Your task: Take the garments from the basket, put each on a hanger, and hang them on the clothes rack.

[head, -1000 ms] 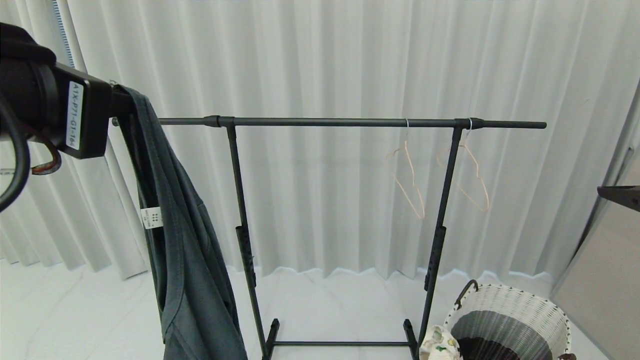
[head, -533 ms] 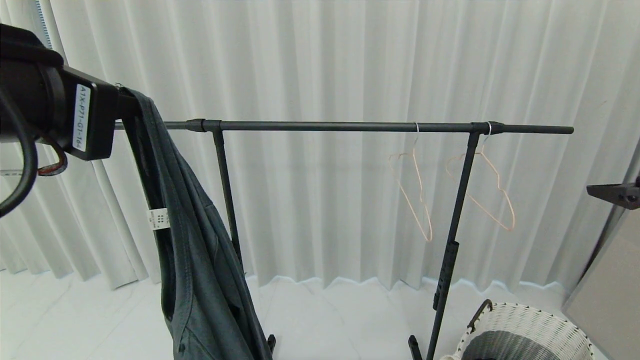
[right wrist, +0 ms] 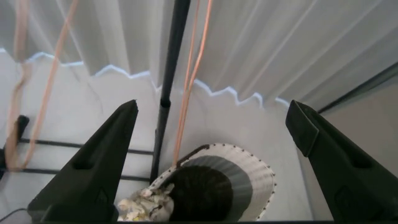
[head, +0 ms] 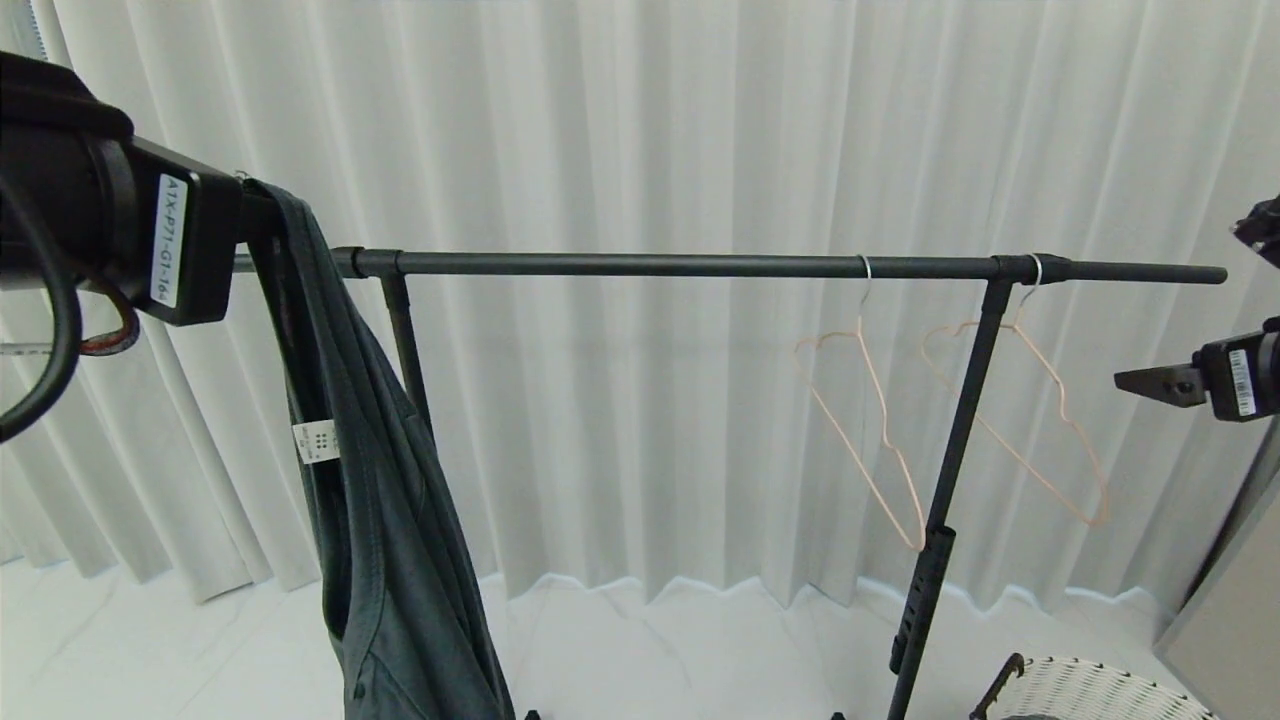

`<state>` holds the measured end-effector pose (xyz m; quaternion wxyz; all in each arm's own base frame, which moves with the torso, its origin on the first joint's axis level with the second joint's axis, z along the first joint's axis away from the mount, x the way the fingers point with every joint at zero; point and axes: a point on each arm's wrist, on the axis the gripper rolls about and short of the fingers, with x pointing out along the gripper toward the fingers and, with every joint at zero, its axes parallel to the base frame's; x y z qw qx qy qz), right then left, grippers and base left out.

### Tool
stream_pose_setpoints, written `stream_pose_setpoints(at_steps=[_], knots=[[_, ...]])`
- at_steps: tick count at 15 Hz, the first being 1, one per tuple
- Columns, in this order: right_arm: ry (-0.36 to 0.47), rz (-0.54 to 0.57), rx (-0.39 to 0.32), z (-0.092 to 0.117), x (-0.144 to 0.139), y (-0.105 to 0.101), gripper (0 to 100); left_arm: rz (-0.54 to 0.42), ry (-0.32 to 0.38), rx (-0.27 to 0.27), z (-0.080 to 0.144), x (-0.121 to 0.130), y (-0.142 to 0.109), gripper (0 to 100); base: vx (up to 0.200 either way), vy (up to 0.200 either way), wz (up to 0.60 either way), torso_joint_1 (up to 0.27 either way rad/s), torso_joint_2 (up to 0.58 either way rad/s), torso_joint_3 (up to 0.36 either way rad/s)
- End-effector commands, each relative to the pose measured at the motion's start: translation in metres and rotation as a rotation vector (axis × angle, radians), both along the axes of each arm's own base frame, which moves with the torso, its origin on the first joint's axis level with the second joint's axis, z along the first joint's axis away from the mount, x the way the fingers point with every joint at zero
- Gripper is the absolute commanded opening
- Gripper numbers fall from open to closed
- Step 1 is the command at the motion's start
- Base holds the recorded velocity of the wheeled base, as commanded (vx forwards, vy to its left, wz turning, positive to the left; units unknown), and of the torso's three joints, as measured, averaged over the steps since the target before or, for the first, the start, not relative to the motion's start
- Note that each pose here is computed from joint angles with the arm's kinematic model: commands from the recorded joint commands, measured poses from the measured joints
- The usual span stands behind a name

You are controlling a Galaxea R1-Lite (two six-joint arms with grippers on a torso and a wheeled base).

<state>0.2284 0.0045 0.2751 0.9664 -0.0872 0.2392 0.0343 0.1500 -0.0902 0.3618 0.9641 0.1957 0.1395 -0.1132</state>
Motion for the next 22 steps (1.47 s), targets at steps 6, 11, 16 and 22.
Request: stream_pose_setpoints(at_steps=[6, 11, 16, 22], knots=[[0.169, -0.066, 0.042, -0.062, 0.075, -0.004, 100, 0.007, -0.051, -0.034, 0.005, 0.004, -0.002, 0, 0.000, 0.000, 0.00, 0.000, 0.00, 0.000], [0.183, -0.108, 0.102, -0.078, 0.122, -0.003, 100, 0.038, -0.062, -0.031, 0.005, 0.012, 0.001, 0, 0.000, 0.000, 0.00, 0.000, 0.00, 0.000], [0.194, -0.142, 0.123, -0.085, 0.133, 0.000, 100, 0.048, -0.058, -0.030, 0.004, 0.014, 0.002, 0, 0.000, 0.000, 0.00, 0.000, 0.00, 0.000], [0.211, -0.174, 0.124, -0.091, 0.136, 0.001, 0, 0.049, -0.057, -0.029, 0.004, 0.015, 0.001, 0, 0.000, 0.000, 0.00, 0.000, 0.00, 0.000]])
